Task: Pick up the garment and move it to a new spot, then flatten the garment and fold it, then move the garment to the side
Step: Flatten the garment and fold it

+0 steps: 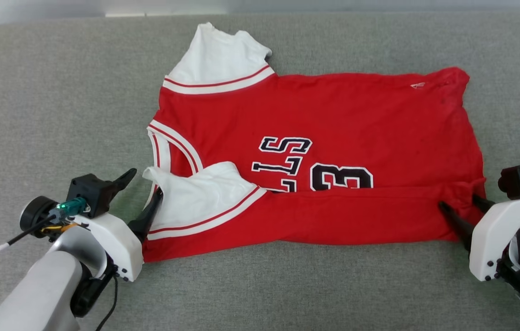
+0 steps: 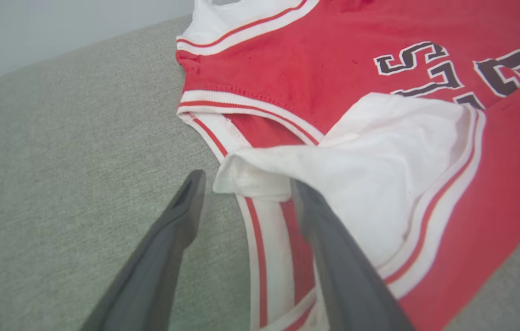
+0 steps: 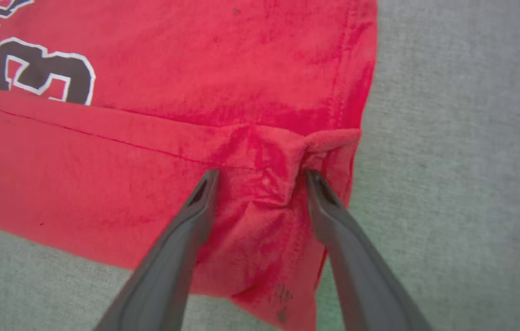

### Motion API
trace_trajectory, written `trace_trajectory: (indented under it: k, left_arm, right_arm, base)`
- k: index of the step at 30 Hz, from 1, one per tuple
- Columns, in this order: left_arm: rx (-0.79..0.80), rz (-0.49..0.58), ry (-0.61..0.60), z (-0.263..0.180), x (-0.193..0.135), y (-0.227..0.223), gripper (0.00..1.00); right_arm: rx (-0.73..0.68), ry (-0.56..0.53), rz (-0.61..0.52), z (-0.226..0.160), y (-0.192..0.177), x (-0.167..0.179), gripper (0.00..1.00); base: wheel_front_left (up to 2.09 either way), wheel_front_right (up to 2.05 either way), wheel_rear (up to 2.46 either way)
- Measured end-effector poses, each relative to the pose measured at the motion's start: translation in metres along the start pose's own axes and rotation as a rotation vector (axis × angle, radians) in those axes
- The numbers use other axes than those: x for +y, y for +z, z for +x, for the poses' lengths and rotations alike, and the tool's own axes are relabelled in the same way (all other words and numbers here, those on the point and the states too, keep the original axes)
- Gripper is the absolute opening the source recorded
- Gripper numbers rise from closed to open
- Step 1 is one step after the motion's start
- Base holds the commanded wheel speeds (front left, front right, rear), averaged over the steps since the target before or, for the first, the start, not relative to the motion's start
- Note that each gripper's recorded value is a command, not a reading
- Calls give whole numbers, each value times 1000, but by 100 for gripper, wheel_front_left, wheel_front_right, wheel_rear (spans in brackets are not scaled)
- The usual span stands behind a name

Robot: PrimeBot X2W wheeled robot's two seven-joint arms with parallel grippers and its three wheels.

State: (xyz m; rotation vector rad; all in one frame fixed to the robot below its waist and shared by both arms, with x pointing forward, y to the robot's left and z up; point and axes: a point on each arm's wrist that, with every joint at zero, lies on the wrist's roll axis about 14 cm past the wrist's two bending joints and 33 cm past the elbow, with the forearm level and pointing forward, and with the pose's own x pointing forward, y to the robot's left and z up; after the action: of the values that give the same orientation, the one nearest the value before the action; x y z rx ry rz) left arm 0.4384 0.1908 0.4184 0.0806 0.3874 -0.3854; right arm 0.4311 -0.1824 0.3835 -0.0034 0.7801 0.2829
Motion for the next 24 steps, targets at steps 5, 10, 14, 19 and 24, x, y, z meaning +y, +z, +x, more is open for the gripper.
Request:
trace_trajectory:
  k: [5,10,14,19,24]
  left_arm:
    - [-59,-43,51,-14,-2,10,100]
    - [-66,-162,66,-39,-16,3,100]
    - [-39,-204,102,-59,-22,-6,100]
    - [0,-291,131,-67,-32,-14,100]
    - [123,-302,148,-69,-36,-35,100]
  right_arm:
    - [-44,-19,-35,-16,8,1,100]
    - [-64,-34,-42,-40,6,6,100]
    - [-77,-50,-9,-59,0,8,100]
    - [-110,-70,37,-73,-4,11,100]
    - [-109,-79,63,-76,-9,15,100]
  base:
    - [0,0,0]
    - [0,0,0]
    - [0,0,0]
    - [0,0,0]
    - [0,0,0]
